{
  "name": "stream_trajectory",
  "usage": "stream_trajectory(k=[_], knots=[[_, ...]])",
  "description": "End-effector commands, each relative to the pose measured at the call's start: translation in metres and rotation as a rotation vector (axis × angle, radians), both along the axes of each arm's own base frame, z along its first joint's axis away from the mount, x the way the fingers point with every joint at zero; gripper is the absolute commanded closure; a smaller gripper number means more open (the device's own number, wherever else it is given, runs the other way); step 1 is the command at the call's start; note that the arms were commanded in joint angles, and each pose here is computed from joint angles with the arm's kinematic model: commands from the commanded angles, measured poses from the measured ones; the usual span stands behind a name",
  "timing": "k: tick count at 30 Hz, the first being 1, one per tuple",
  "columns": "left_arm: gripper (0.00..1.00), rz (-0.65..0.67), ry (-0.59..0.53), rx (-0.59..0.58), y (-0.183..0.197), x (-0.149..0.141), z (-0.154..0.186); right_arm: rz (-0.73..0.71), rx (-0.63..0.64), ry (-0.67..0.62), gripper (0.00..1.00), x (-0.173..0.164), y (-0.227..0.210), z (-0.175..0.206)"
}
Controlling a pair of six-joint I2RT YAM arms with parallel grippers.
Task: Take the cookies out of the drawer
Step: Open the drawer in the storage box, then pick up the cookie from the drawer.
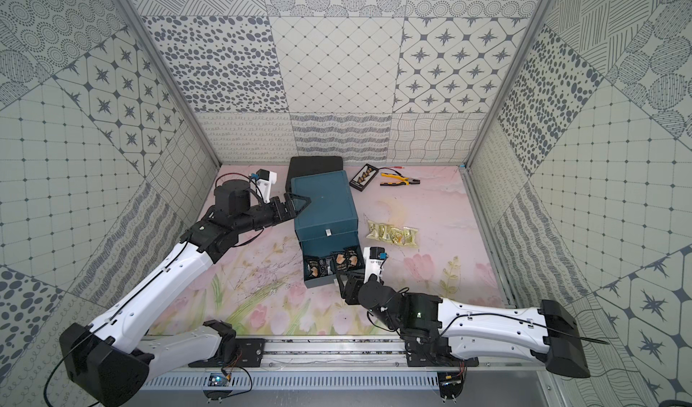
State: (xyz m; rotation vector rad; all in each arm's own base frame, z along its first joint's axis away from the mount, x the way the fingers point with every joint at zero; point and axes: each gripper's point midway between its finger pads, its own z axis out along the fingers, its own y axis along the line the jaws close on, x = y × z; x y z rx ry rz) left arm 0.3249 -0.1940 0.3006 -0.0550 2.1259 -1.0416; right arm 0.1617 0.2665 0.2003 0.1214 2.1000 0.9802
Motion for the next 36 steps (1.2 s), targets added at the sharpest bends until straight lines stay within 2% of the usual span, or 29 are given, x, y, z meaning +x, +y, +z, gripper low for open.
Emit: stream_trajectory(k=[1, 7, 9, 13, 18, 25, 36], knots=[[0.01, 0.028, 0.027, 0.072, 0.014, -0.012, -0.015, 0.008, -0.03, -0.049, 0.49, 0.009, -0.01, 0.024], [0.01, 0.055, 0.088, 0.053, 0.022, -0.031, -0.037, 0.116, -0.036, -0.003, 0.48, 0.025, 0.004, 0.048], [0.01, 0.062, 0.102, 0.04, 0.024, -0.038, -0.043, 0.15, -0.073, 0.021, 0.48, 0.032, 0.013, 0.049], [0.01, 0.075, 0.141, 0.041, 0.029, -0.05, -0.056, 0.203, -0.191, 0.059, 0.47, 0.046, 0.031, 0.041], [0.01, 0.07, 0.182, 0.043, 0.031, -0.058, -0.067, 0.243, -0.216, 0.131, 0.47, 0.065, 0.038, 0.022], [0.01, 0.077, 0.25, 0.038, 0.028, -0.056, -0.091, 0.224, -0.333, 0.214, 0.47, 0.081, 0.018, -0.011], [0.01, 0.063, 0.236, 0.025, 0.02, -0.045, -0.094, 0.3, -0.353, 0.277, 0.48, 0.081, 0.041, -0.03]])
